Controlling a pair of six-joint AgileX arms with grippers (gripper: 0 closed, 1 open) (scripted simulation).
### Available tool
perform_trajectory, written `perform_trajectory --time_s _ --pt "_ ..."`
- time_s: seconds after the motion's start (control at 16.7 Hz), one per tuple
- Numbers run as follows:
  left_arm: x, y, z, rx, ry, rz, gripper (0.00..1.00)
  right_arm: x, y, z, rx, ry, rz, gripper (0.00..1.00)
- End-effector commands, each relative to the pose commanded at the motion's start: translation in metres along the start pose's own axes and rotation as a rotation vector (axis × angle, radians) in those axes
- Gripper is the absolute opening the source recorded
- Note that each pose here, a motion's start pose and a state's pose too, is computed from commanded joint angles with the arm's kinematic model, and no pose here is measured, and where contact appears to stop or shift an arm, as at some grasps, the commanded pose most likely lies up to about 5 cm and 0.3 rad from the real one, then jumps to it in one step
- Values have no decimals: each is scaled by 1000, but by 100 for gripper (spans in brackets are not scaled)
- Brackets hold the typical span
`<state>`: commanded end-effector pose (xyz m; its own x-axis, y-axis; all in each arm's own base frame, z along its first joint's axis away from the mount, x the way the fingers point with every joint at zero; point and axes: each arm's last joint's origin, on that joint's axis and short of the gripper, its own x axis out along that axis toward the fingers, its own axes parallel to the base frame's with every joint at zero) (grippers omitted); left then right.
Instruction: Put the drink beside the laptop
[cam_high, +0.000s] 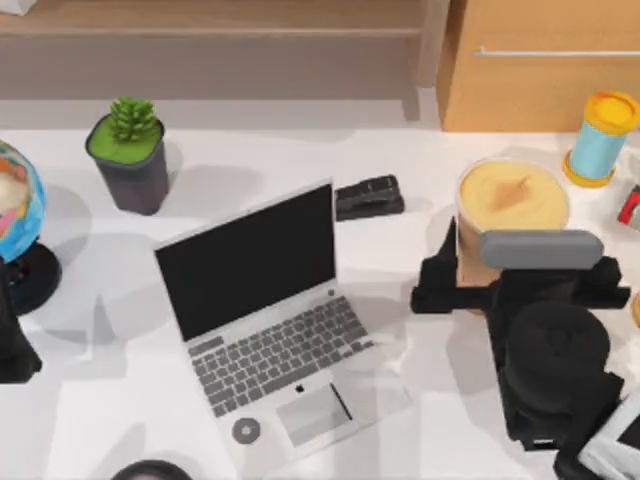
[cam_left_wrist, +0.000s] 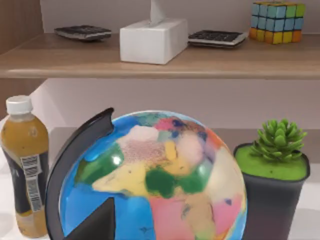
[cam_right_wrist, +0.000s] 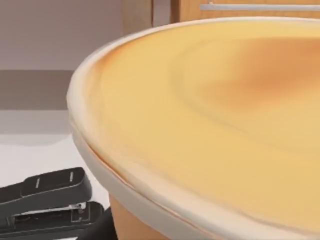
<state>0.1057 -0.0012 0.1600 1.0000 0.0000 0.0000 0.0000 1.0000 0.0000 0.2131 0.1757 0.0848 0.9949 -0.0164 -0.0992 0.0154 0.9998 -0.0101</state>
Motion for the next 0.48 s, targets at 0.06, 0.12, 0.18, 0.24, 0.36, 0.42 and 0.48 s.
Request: perform_trajectory --time_s 0.06,0.12,0.18,0.24,0.36,0.42,0.48 --pt "0 0 0 0 0 0 100 0 0 0 0 0 0 0" --pt "0 0 0 0 0 0 100 0 0 0 0 0 0 0" --pt "0 0 0 0 0 0 100 0 0 0 1 0 0 0" --pt "0 0 0 0 0 0 100 0 0 0 2 0 0 0" --pt "0 0 0 0 0 0 100 1 7 11 51 -44 9 0" --pt "0 0 0 0 0 0 100 0 11 17 76 -65 16 0" --pt "0 0 0 0 0 0 100 -2 15 22 98 -80 23 0"
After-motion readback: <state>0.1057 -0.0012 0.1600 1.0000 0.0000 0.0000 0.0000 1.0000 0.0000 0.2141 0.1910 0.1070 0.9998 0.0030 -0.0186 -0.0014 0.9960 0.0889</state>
